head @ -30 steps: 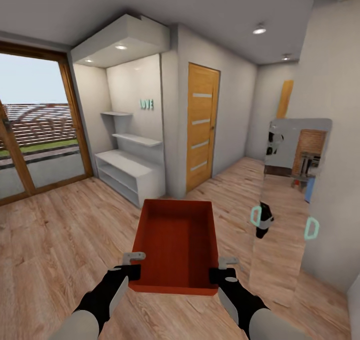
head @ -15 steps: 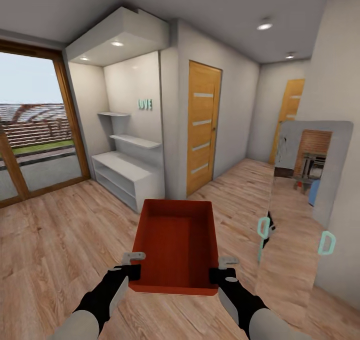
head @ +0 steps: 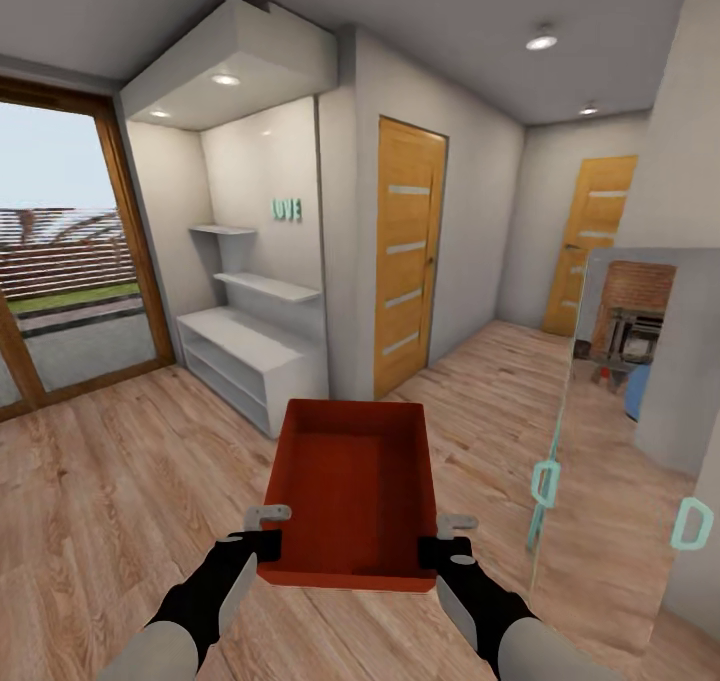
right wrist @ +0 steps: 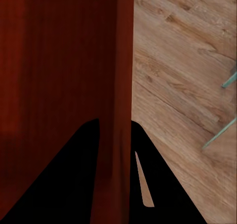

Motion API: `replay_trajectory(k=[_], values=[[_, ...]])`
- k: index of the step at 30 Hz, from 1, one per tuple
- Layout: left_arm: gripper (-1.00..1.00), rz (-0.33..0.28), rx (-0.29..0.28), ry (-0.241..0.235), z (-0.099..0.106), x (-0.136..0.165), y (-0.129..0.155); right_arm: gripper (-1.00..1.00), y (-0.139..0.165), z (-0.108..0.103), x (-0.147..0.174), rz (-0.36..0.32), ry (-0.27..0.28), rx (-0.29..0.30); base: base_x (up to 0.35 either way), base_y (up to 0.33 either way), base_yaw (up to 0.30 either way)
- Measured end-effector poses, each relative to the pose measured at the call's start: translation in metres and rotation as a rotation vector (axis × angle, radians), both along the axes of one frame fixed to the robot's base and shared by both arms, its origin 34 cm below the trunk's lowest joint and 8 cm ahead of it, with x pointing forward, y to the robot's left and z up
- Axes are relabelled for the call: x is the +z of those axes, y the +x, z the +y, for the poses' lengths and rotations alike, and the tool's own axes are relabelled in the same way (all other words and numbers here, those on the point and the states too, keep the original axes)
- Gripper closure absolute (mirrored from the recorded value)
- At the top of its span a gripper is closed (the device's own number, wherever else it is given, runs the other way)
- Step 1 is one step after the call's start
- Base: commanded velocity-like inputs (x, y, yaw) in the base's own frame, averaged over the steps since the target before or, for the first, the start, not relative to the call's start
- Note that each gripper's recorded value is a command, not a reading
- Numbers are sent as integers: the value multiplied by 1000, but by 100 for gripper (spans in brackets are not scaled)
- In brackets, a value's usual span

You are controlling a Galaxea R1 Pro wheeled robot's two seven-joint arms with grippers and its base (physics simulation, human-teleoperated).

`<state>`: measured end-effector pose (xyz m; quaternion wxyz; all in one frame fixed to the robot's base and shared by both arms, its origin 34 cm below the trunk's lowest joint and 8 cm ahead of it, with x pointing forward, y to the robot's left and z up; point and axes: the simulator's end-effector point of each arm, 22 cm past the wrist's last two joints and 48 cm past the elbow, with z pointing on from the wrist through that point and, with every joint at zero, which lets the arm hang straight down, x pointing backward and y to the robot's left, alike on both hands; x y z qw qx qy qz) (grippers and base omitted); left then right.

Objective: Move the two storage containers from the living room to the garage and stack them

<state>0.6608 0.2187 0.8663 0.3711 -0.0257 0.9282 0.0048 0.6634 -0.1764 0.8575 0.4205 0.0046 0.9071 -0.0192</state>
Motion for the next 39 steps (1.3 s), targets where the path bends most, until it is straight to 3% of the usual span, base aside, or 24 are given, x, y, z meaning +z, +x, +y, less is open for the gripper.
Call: replay_trajectory(k=[39], values=[[100,0,1,0,-1,0,0,100,0,-1,0,0,0,0,323,0,0]])
